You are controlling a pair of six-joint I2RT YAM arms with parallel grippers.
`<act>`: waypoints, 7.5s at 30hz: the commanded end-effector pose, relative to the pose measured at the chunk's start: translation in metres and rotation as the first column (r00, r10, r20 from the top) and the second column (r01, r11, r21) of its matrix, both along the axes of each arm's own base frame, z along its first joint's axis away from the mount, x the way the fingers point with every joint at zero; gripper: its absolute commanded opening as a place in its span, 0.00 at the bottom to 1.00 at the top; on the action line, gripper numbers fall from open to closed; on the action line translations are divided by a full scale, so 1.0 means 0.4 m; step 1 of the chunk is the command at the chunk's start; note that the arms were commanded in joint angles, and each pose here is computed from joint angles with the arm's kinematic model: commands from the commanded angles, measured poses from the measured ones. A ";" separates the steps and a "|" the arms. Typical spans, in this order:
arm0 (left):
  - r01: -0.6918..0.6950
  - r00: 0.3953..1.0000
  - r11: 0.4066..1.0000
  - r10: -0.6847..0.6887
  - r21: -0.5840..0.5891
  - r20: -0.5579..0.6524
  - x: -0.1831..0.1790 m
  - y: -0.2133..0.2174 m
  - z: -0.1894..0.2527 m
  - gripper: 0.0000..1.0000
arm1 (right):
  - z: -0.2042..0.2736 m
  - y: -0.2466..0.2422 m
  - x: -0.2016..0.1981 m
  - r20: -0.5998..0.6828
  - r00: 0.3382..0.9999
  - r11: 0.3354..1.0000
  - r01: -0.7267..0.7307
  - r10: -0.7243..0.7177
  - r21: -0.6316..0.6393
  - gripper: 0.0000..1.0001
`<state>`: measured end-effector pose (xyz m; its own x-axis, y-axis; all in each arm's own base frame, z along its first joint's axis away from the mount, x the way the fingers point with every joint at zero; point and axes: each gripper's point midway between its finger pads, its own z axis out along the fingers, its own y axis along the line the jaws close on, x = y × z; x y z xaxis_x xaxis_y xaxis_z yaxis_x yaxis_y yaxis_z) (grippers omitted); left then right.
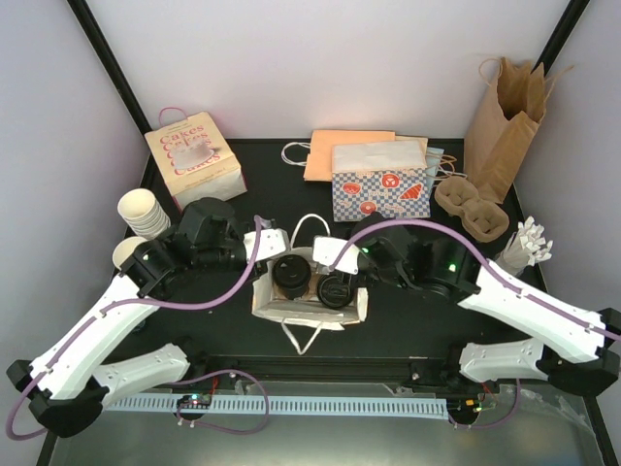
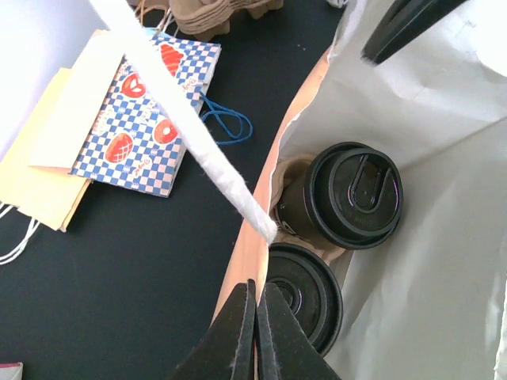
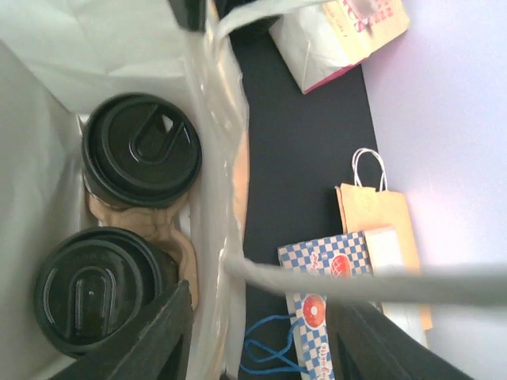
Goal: Pack the takeout coffee
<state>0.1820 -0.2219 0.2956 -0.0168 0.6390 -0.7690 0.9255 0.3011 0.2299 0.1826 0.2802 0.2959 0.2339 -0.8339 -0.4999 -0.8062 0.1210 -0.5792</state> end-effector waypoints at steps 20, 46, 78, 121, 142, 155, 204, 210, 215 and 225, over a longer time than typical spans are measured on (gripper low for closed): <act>-0.016 0.999 0.995 0.013 -0.095 -0.029 -0.022 -0.028 0.014 0.02 | 0.106 0.050 -0.252 -0.280 0.950 0.963 -0.065 0.140 0.262 0.86; -0.053 0.998 0.965 0.046 -0.257 -0.034 -0.069 -0.031 0.049 0.02 | -0.289 0.051 -0.154 -0.069 0.994 0.985 0.071 -0.083 -0.160 0.82; -0.027 0.988 0.935 -0.029 -0.354 -0.151 -0.152 -0.086 0.020 0.02 | -0.287 0.109 -0.108 -0.301 0.882 0.924 0.382 -0.362 0.011 1.00; -0.014 0.995 0.927 -0.025 -0.375 -0.100 -0.164 -0.060 0.057 0.02 | -0.375 0.047 -0.207 -0.252 0.917 0.949 0.314 -0.310 -0.028 1.00; 0.046 0.988 0.923 -0.098 -0.383 -0.118 -0.192 -0.074 0.032 0.02 | -0.425 0.070 -0.239 -0.256 0.943 0.977 0.197 -0.211 -0.079 1.00; 0.069 0.979 0.919 -0.138 -0.388 -0.153 -0.215 -0.076 0.016 0.02 | -0.394 0.070 -0.220 -0.254 0.937 0.967 0.255 -0.241 0.024 1.00; 0.074 0.975 0.919 -0.148 -0.387 -0.164 -0.224 -0.072 0.003 0.02 | -0.330 0.115 -0.184 -0.124 0.983 0.983 0.148 -0.134 0.108 0.83; 0.076 0.975 0.920 -0.150 -0.383 -0.167 -0.224 -0.074 -0.004 0.02 | -0.381 0.122 -0.193 -0.130 0.984 0.992 0.125 -0.120 0.033 0.80; 0.075 0.974 0.921 -0.149 -0.382 -0.168 -0.223 -0.075 -0.006 0.01 | -0.415 0.121 -0.220 -0.194 0.976 0.995 0.097 -0.099 -0.016 0.67; 0.076 0.975 0.921 -0.150 -0.382 -0.167 -0.222 -0.077 -0.004 0.02 | -0.372 0.111 -0.235 -0.223 0.972 0.997 0.076 -0.068 0.030 0.66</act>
